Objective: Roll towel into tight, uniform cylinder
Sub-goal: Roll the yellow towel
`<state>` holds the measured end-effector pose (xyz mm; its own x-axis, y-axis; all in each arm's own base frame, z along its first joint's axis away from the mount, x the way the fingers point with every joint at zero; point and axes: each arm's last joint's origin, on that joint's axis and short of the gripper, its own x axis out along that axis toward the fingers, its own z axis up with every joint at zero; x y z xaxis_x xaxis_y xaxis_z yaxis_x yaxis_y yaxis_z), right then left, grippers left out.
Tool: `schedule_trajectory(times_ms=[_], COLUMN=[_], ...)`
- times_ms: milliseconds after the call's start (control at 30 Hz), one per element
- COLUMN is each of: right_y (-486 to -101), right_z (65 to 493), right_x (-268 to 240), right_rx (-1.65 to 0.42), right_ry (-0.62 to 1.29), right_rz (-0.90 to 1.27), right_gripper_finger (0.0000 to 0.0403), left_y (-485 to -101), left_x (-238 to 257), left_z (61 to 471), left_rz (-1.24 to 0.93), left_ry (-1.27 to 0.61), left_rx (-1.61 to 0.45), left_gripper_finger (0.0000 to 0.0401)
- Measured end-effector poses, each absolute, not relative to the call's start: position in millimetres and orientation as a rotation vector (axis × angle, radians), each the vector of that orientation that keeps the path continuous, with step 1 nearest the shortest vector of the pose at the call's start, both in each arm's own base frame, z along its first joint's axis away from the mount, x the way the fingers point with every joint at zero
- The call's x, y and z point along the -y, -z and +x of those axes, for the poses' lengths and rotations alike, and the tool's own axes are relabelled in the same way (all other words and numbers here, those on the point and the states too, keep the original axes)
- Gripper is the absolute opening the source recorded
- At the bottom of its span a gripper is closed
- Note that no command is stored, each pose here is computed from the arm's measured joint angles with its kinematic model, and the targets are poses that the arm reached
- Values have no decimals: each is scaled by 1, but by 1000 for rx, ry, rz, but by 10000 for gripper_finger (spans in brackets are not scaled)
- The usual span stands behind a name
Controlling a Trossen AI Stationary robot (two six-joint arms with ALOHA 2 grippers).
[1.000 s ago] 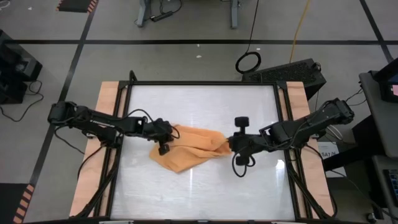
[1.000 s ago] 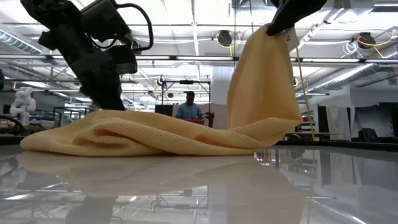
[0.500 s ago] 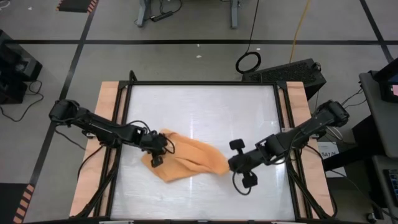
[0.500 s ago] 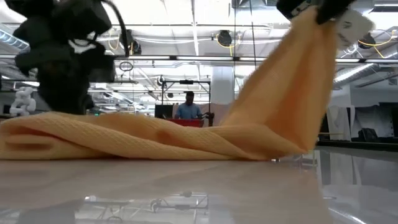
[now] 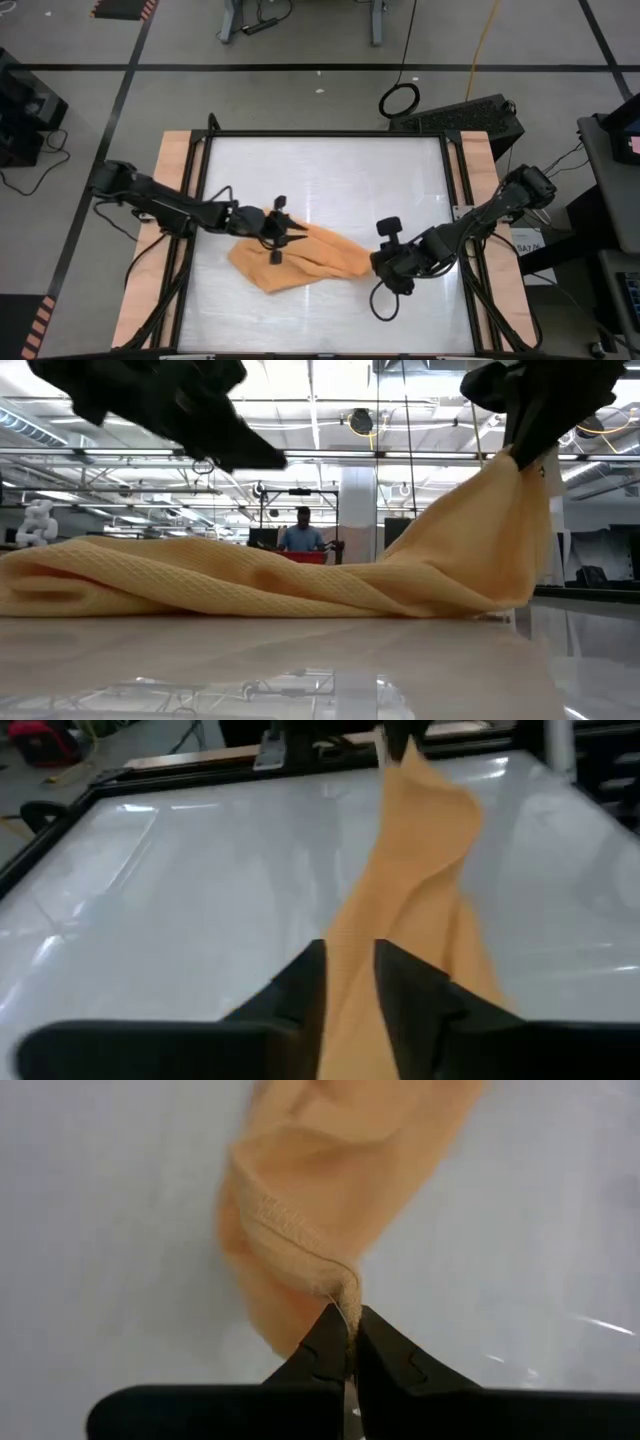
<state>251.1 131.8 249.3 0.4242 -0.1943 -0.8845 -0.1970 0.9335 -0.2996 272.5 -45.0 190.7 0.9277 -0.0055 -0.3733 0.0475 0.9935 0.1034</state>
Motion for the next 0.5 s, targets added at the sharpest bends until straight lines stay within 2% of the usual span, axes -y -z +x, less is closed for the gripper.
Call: schedule_trajectory(times_ms=[100,200,333,500], right_y=[-250,-252,-254,-254], right_z=[250,251,252,251], right_x=[-130,-128,-126,-125], right_rx=[-1125,-1086,-1051,-1053], right_ry=[34,94,166,165], right_rz=[-451,-528,-609,-625], right_gripper_finger=[2,2,2,2], left_y=[-173,-164,-159,-155], left_x=[40,40,46,51], left_z=[291,317,350,373], left_rz=[123,128,169,167], left_ry=[16,73,163,291], left_rx=[-389,-364,-380,-391], left_gripper_finger=[147,170,177,178])
